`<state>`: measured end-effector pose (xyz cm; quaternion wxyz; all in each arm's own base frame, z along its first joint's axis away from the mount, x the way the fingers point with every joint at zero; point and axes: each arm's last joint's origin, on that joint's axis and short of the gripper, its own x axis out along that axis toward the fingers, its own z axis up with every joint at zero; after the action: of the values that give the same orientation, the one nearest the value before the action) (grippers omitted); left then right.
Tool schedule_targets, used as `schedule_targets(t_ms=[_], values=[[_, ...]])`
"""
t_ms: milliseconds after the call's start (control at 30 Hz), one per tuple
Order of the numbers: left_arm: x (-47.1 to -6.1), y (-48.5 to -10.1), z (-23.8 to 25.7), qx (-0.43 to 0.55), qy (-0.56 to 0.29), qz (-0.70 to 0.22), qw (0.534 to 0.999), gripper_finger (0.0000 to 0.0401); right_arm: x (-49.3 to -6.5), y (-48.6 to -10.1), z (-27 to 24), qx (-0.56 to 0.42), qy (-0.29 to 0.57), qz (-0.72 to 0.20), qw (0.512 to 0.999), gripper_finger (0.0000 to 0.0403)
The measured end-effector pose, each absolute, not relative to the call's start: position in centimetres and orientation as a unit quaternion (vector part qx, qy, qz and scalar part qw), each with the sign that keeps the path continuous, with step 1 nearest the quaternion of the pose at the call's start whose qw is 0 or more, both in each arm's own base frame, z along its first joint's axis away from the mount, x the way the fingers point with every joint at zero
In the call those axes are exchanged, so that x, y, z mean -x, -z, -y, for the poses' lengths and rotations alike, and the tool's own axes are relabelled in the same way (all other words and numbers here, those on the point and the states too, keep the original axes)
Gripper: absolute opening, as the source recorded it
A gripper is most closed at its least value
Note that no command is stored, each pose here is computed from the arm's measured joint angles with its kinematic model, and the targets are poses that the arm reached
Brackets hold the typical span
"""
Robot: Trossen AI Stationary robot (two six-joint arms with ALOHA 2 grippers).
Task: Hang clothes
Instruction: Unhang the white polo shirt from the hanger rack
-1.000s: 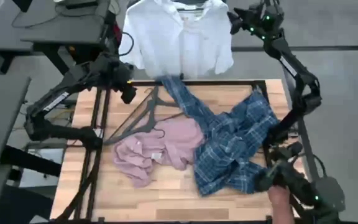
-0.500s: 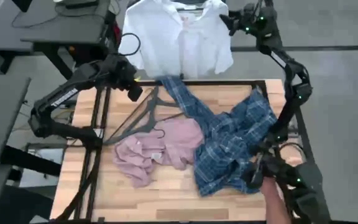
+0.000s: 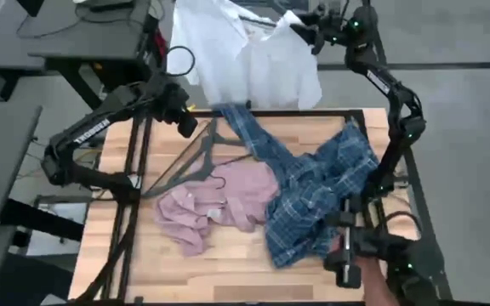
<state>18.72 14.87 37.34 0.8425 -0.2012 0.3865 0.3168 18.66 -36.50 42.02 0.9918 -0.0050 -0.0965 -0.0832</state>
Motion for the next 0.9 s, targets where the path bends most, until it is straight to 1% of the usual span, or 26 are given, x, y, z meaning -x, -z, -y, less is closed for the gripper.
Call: schedule_targets(t_ms=[200, 267, 333, 433, 467, 600, 733, 900], values=[[-18.7, -37.3, -14.9, 0.205, -0.318, -0.387, 0.841, 0.0178, -18.8, -41.0, 36.8, -0.029, 0.093, 0.067, 0.993, 0.0176], [-18.7, -37.3, -14.9, 0.205, -0.318, -0.386, 0.841, 0.0178, -18.8, -41.1, 36.8, -0.027, 0.092, 0.068, 0.993, 0.0162], [-18.7, -37.3, -14.9, 0.206, -0.318, -0.387, 0.841, 0.0178, -18.8, -41.2, 36.8, -0.027, 0.092, 0.071, 0.993, 0.0131], [-18.7, -37.3, -14.9, 0.206, -0.318, -0.387, 0.841, 0.0178, -18.7, -41.6, 36.7, -0.028, 0.097, 0.073, 0.992, 0.0054], [-18.7, -37.3, -14.9, 0.206, -0.318, -0.387, 0.841, 0.0178, -18.7, -41.8, 36.8, -0.024, 0.099, 0.074, 0.992, 0.0035], [-18.7, -37.3, -14.8, 0.206, -0.318, -0.388, 0.840, 0.0178, -18.3, -42.9, 36.8, -0.020, 0.103, 0.078, 0.991, 0.0033], [-18.6, -37.4, -14.8, 0.205, -0.318, -0.387, 0.841, 0.0178, -17.4, -44.8, 36.6, -0.007, 0.112, 0.080, 0.990, 0.0033], [-18.6, -37.4, -14.8, 0.204, -0.318, -0.387, 0.841, 0.0178, -15.9, -47.7, 34.9, 0.028, 0.132, 0.064, 0.989, 0.0033]])
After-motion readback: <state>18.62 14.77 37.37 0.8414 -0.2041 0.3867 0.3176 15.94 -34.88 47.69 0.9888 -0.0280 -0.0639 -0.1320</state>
